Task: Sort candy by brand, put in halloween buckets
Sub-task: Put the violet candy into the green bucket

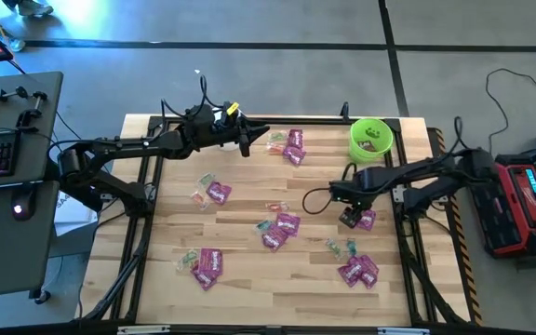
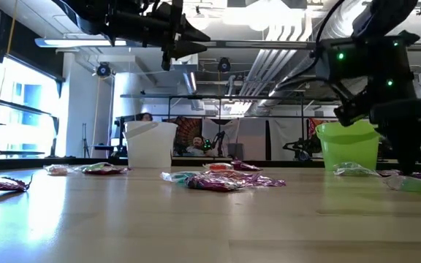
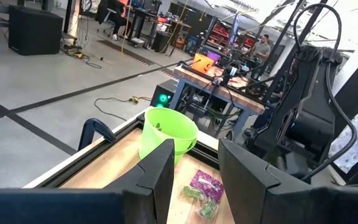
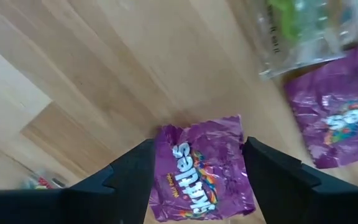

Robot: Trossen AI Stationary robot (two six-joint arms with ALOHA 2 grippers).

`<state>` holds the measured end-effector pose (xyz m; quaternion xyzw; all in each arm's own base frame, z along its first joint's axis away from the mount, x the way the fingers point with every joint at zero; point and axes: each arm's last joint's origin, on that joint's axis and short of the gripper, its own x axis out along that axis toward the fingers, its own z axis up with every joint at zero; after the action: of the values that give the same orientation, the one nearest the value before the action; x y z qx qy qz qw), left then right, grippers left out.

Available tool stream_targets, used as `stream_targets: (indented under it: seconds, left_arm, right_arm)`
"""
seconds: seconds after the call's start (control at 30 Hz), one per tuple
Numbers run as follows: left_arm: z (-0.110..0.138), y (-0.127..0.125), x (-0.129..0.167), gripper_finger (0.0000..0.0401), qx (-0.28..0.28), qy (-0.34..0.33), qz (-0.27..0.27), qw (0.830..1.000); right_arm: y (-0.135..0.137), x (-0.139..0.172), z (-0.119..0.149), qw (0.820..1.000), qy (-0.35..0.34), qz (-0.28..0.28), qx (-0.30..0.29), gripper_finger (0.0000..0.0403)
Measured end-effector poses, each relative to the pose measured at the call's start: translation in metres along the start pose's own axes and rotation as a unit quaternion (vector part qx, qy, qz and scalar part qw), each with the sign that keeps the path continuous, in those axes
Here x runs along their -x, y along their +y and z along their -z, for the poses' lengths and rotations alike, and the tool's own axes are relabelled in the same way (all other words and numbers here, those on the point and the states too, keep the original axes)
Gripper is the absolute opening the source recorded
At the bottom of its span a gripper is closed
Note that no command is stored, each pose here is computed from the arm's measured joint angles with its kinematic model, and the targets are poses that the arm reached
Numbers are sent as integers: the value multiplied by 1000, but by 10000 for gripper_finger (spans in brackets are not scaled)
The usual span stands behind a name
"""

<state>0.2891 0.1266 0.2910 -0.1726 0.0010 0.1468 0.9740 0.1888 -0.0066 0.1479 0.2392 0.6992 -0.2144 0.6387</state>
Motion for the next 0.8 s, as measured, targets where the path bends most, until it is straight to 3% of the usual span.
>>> stream_targets:
  seconds: [0.27, 0.4, 0.57, 0.8]
  left_arm:
    - [0, 0, 0, 117, -7, 0, 0, 1000]
    - [0, 0, 0, 117, -8, 0, 0, 1000]
    - [1, 0, 0, 117, -8, 3, -1, 1000]
    - [4, 1, 0, 117, -23, 19, -6, 1000]
  right_arm:
    - [5, -13, -5, 999, 42, -12, 29, 229]
    - [5, -15, -6, 998, 47, -13, 40, 204]
    - [5, -14, -5, 997, 52, -19, 49, 137]
    - [5, -12, -2, 996, 66, -24, 56, 15]
